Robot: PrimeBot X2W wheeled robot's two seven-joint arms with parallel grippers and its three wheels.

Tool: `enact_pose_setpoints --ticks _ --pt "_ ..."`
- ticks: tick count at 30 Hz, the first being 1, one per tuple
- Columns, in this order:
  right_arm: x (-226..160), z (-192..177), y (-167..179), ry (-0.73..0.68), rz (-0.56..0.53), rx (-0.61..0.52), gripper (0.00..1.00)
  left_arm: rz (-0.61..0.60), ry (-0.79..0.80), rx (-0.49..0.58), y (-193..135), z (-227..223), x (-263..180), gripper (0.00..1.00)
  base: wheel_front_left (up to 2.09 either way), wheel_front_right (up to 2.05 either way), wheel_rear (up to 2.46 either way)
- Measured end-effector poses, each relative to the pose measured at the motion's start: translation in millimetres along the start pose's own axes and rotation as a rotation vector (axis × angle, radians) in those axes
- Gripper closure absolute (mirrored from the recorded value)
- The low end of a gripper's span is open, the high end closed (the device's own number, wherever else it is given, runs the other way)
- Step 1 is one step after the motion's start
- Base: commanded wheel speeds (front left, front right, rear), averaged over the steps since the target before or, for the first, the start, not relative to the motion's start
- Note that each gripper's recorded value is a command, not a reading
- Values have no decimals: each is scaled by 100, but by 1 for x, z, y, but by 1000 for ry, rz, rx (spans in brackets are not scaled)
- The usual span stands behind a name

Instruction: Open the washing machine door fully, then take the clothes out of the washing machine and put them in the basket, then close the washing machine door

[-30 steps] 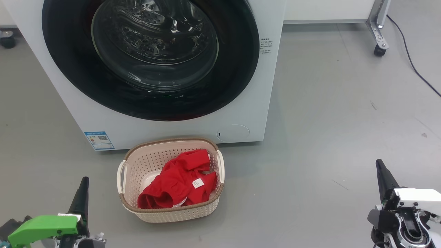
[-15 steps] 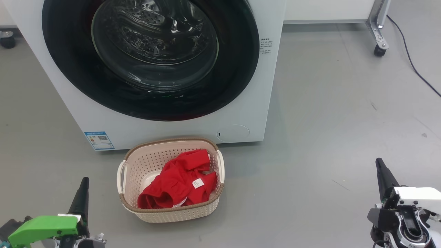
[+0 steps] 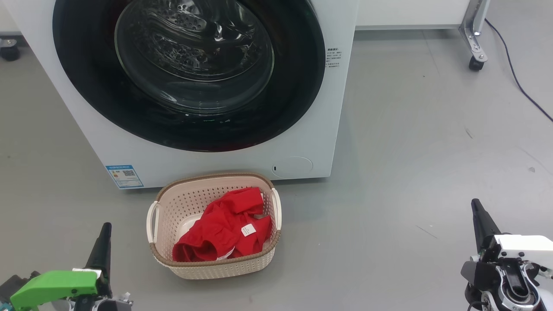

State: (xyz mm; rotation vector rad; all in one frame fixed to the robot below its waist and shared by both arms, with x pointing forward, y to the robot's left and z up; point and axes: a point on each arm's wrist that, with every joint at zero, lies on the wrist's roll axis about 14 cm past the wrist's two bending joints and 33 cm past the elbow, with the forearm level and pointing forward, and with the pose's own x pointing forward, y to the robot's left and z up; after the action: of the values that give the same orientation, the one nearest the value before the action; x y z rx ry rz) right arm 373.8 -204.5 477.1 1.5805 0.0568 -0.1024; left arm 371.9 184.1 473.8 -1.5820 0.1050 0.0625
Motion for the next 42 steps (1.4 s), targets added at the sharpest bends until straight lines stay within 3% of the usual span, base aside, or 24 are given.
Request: enact_pose_setpoints --ticks 42 --pt "0 1 -1 -2 -1 2 100 5 -2 -1 1 1 0 100 0 0 0"
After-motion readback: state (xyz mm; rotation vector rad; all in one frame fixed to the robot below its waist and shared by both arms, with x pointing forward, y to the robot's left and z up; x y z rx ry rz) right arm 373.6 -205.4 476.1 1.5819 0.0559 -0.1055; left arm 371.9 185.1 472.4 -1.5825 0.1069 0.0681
